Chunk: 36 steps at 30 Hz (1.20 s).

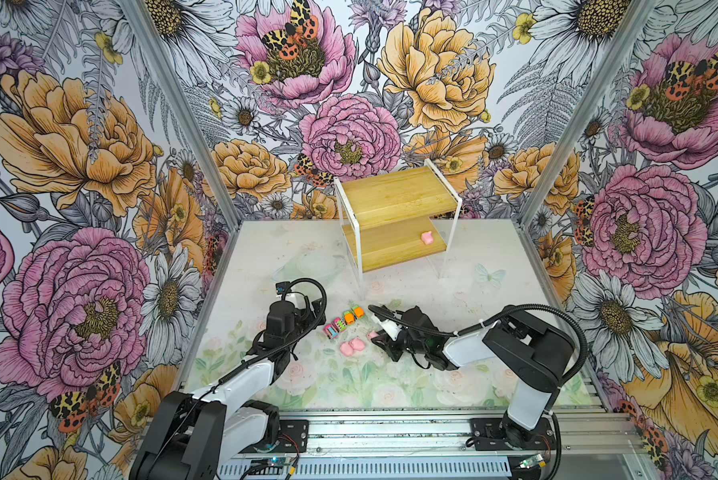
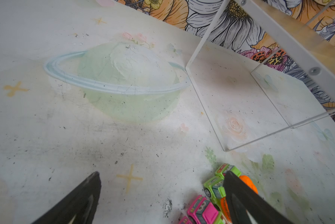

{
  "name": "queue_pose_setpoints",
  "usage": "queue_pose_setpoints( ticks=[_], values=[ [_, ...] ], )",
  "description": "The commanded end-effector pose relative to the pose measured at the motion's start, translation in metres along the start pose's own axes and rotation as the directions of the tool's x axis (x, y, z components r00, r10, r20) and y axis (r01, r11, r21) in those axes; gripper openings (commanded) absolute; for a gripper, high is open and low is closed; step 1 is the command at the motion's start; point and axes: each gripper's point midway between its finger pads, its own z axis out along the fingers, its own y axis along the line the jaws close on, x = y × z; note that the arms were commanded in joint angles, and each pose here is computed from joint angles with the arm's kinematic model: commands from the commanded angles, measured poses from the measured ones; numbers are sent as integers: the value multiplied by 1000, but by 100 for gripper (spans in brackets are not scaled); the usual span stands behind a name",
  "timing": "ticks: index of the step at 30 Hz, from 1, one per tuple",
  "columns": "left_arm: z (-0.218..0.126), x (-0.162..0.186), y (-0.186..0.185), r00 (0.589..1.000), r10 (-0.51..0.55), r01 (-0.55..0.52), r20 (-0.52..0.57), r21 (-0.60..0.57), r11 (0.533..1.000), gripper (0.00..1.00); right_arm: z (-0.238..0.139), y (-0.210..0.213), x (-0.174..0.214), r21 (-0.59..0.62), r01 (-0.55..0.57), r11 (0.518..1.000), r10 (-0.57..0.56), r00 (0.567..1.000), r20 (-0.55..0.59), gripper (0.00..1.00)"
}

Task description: Place and organize the plastic toys onto the shelf

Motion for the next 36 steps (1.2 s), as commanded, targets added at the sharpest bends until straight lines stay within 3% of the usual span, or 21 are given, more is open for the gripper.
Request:
queue_pose_setpoints(
  ticks=[1,9,16,22,36],
  values=[
    [2,-8,-2,1000,-10,10,9,8,1000,99,-4,1,0,-11,-6,1000,6,1000,5,20],
    [2,-7,-3,1000,-8,8,6,12,1000,99,-27,-11,-26,8,-68,998,67,994,87,19],
    [4,-7,-5,1000,-3,3,-3,17,1000,99,-91,-61,-88,192,-142,971,87,959,268,19],
    [5,-6,-6,1000,2,-1,-8,21,1000,99,-141,-118,-132,340,-253,906,103,910,402,19],
    [2,-8,-5,1000,-2,2,6,22,1000,99,-151,-169,-193,413,-349,841,119,865,488,21]
  ],
)
